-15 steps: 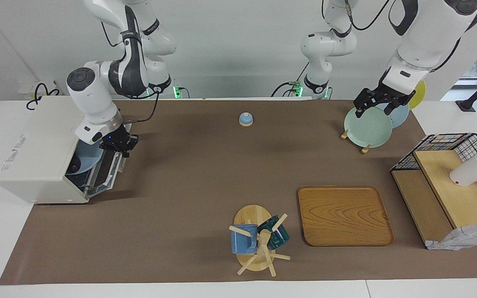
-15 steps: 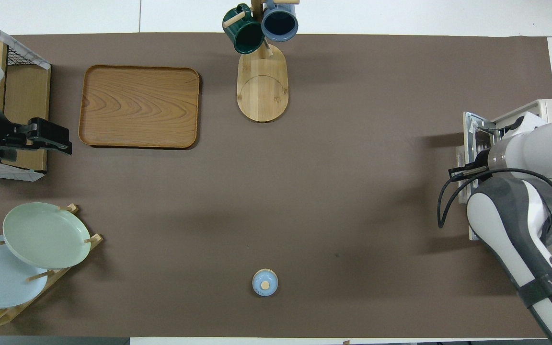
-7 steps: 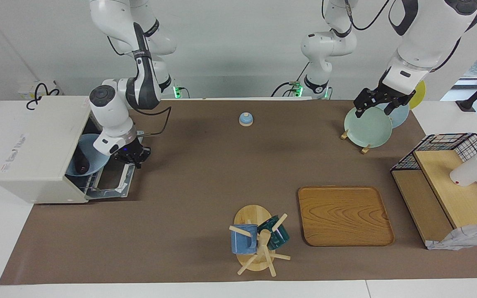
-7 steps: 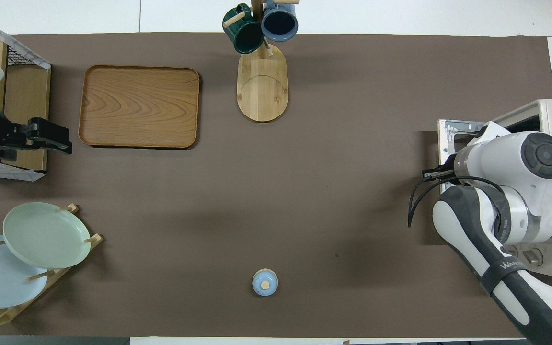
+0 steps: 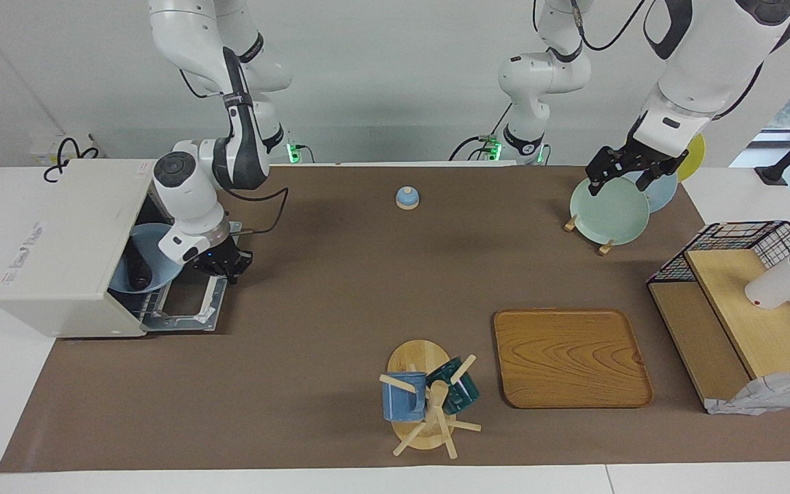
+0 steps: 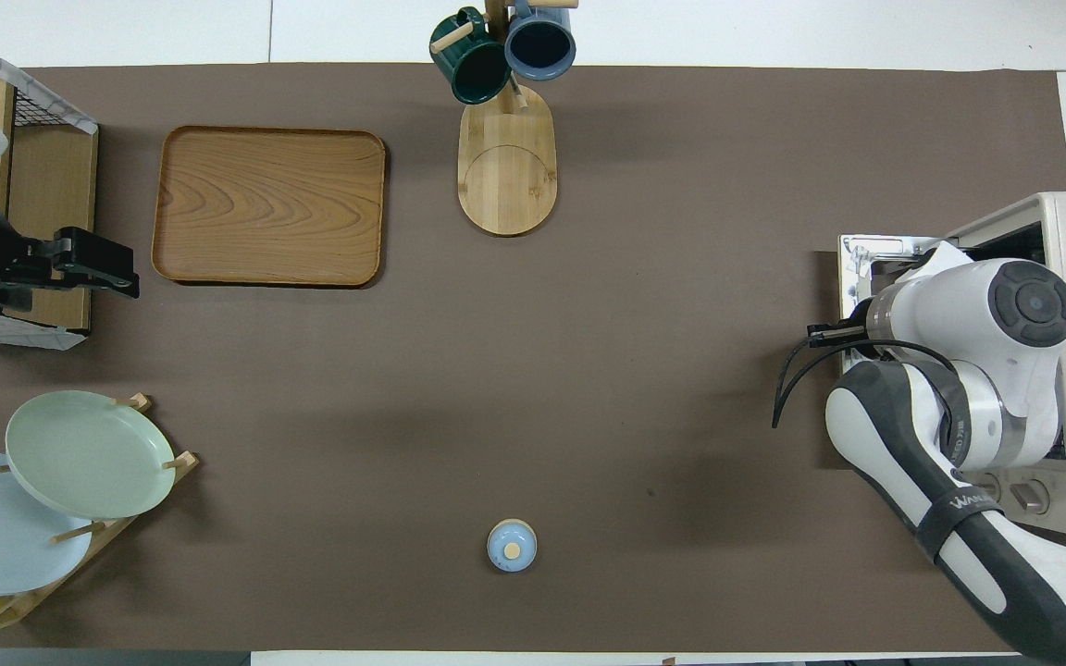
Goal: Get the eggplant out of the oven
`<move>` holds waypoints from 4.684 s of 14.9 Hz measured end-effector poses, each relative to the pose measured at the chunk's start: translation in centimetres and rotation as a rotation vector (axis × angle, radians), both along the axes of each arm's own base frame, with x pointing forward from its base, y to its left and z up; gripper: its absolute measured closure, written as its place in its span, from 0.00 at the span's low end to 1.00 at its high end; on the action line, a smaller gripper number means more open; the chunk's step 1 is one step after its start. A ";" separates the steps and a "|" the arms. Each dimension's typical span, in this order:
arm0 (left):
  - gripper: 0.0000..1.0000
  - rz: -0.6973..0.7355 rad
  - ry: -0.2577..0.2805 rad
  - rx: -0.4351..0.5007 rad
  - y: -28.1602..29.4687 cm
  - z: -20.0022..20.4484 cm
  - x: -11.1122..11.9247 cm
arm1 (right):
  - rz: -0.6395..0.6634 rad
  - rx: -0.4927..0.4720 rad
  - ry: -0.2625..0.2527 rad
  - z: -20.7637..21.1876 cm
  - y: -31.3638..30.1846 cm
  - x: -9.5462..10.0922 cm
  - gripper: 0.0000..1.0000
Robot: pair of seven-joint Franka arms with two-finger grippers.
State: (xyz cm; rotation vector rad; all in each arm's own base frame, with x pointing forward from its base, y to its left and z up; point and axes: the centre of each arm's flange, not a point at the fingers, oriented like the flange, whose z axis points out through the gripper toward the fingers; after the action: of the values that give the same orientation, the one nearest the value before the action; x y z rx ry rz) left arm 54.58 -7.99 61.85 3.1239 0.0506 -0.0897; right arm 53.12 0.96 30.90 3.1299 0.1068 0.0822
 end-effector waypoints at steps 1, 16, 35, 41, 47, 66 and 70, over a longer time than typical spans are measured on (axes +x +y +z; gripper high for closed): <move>0.00 0.000 0.000 0.000 0.0 0.0 0.0 | -0.005 0.001 -0.009 -0.4 0.0 -0.2 0.99; 0.00 0.005 0.000 0.000 0.2 0.0 0.0 | -0.145 0.008 0.040 3.4 3.9 1.6 0.85; 0.00 0.006 0.000 0.000 0.3 0.0 0.0 | 0.085 -0.149 0.075 6.2 -5.7 -0.2 0.69; 0.00 0.006 0.000 0.000 0.3 0.0 0.0 | 0.134 -0.156 0.076 6.9 -5.6 -0.8 0.97; 0.00 0.006 -0.001 0.000 0.3 0.0 0.1 | 0.251 -0.181 0.126 9.6 5.8 -0.4 0.97; 0.00 0.035 -0.044 -0.005 1.7 0.4 0.7 | 0.188 -0.169 0.063 6.2 45.6 -3.0 0.97; 0.00 0.048 -0.048 -0.005 2.4 0.4 0.8 | 0.244 -0.094 0.022 5.1 48.9 -5.5 0.97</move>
State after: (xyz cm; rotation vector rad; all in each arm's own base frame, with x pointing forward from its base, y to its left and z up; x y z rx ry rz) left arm 55.40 -5.59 62.26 3.1155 0.1250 -0.0141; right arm 47.61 49.90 36.01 3.0085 0.4771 0.0421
